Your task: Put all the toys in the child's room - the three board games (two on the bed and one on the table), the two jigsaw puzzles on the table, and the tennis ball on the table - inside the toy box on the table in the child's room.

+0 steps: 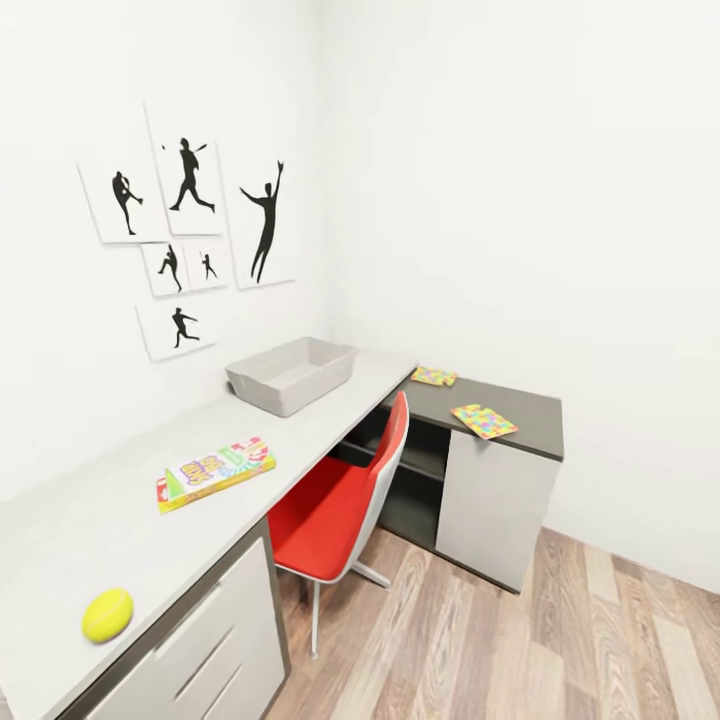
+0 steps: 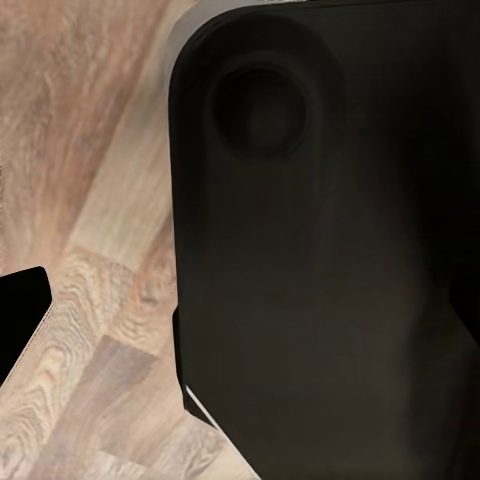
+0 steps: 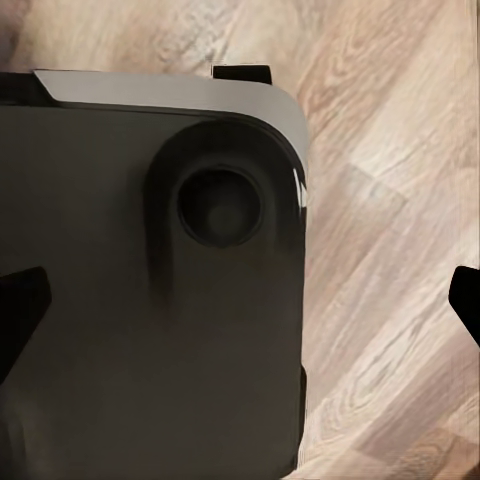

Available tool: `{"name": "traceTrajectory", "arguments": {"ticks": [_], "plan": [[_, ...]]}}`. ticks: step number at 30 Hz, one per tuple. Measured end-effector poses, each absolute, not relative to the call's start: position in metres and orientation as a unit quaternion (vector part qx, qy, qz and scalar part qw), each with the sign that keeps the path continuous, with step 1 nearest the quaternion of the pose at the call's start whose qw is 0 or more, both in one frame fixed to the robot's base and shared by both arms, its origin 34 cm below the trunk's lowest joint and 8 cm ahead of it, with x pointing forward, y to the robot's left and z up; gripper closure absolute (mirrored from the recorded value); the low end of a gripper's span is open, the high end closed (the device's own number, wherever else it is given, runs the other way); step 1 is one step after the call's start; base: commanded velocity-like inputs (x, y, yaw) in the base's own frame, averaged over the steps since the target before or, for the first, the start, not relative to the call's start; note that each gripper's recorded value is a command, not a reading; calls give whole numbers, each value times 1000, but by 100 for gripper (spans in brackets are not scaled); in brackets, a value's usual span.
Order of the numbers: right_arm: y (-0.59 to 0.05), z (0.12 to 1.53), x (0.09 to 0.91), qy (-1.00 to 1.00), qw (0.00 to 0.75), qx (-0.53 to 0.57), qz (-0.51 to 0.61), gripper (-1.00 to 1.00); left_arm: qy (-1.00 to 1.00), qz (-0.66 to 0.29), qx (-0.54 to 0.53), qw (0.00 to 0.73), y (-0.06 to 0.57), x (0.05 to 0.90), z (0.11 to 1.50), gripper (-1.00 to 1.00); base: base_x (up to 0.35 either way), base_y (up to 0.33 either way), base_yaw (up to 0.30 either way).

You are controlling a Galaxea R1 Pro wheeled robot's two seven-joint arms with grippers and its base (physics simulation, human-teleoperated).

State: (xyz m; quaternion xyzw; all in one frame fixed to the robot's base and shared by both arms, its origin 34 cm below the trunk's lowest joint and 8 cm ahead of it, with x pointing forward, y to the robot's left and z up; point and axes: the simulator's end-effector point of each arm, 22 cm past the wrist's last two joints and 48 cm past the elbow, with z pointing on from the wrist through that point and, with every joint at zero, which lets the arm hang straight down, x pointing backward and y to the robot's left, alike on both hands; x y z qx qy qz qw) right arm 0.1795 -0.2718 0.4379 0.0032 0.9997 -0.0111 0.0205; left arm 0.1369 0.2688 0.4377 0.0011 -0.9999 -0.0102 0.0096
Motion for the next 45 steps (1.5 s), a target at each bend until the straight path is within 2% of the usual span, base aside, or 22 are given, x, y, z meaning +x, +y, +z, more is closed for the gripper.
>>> {"name": "traceTrajectory", "arguments": {"ticks": [45], "plan": [[-282, 439, 196, 999, 33, 6, -18, -100, -1000, -1, 1, 3, 255, 148, 437, -100, 0, 0, -291]]}}
